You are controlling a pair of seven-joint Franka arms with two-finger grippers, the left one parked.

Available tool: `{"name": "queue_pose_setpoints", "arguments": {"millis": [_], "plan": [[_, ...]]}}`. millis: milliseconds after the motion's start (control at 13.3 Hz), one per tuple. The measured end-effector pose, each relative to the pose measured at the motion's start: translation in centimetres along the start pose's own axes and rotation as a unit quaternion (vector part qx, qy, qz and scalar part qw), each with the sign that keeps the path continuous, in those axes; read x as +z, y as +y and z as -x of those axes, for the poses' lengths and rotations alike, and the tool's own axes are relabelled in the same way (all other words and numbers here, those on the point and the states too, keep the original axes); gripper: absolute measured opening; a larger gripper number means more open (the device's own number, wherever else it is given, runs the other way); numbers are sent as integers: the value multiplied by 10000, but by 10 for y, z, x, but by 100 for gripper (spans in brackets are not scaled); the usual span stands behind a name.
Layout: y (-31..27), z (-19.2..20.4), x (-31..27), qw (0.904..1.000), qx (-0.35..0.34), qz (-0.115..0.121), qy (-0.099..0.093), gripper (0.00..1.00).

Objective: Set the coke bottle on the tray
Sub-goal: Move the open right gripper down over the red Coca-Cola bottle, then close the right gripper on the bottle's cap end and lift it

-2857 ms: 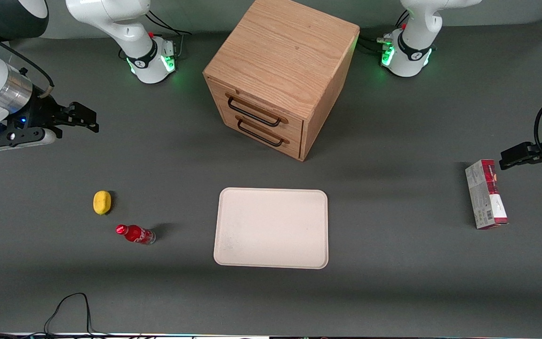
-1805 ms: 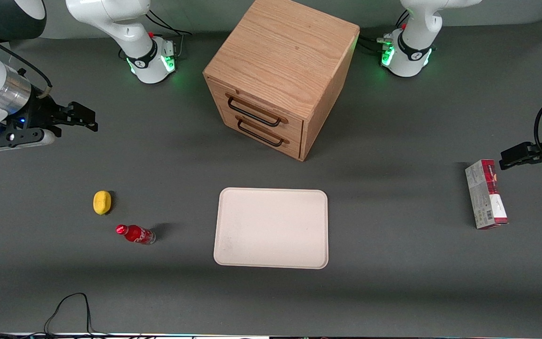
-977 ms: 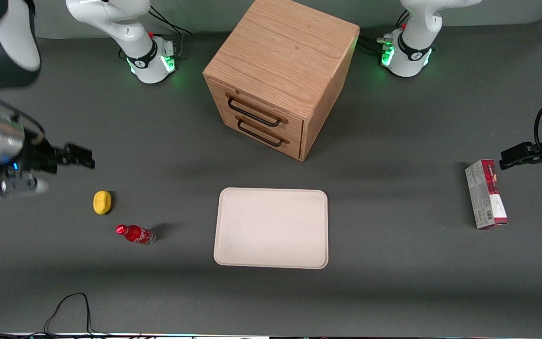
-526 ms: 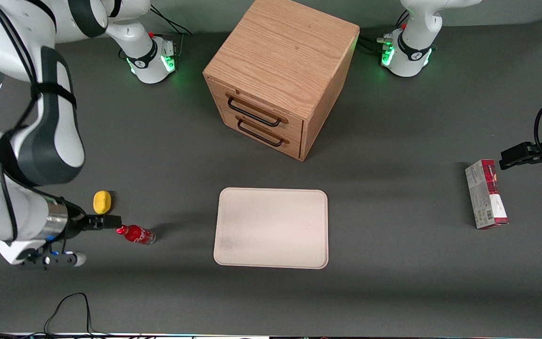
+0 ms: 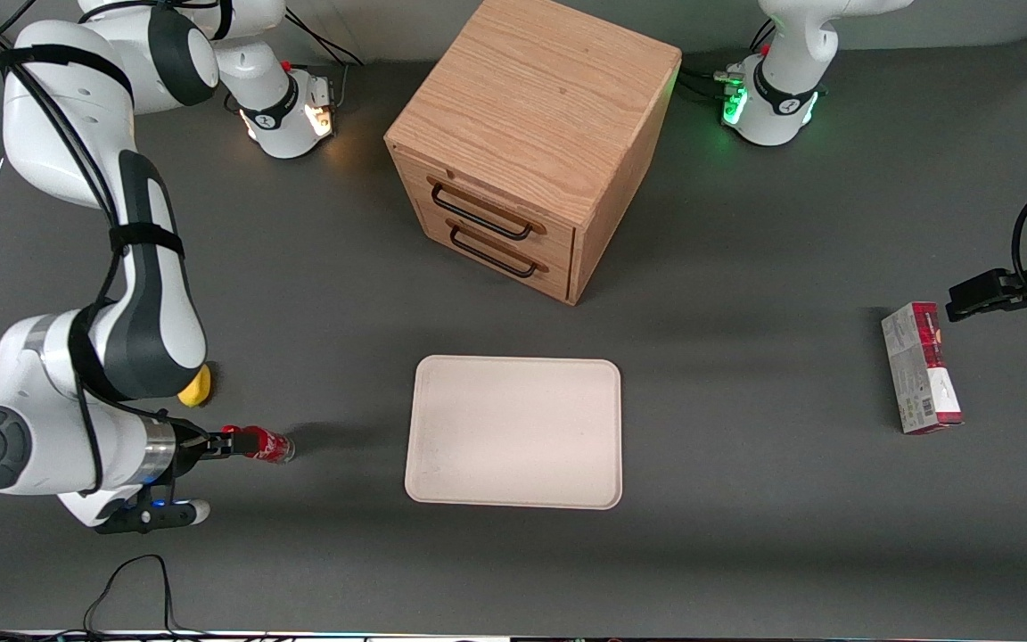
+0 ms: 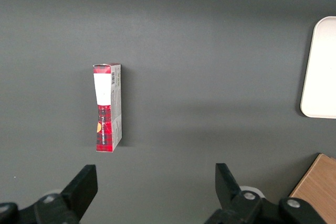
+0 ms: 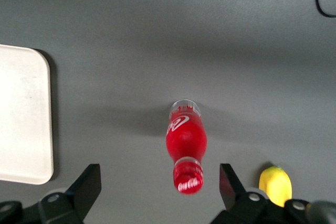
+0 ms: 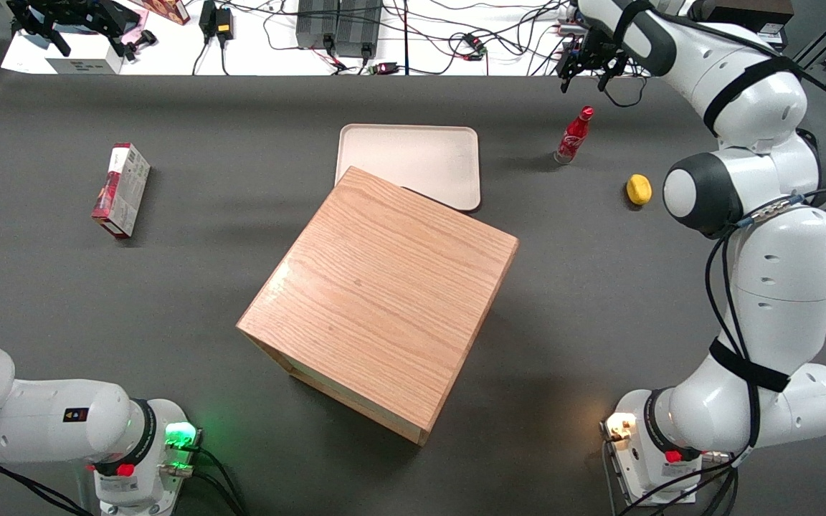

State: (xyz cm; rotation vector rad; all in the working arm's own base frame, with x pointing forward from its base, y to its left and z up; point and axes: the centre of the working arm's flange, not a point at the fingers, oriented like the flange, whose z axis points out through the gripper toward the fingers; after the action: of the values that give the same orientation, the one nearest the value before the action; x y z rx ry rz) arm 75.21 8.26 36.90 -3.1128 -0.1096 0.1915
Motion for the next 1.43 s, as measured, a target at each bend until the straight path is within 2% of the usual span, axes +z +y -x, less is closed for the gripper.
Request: {"name": "queue_pose_setpoints", "arguments": {"millis": [376, 677, 1128, 1203, 1278, 1429], "plan": [[5, 7, 35, 9999, -121, 26, -17, 100], [9, 26, 41, 9998, -143, 31, 111, 100], [16, 35, 45, 9998, -185, 44, 79, 98], [16, 35, 45, 9997, -224, 45, 79, 96], [16, 35, 45, 9996, -249, 45, 80, 87], [17, 35, 45, 9996, -264, 46, 80, 64]]}}
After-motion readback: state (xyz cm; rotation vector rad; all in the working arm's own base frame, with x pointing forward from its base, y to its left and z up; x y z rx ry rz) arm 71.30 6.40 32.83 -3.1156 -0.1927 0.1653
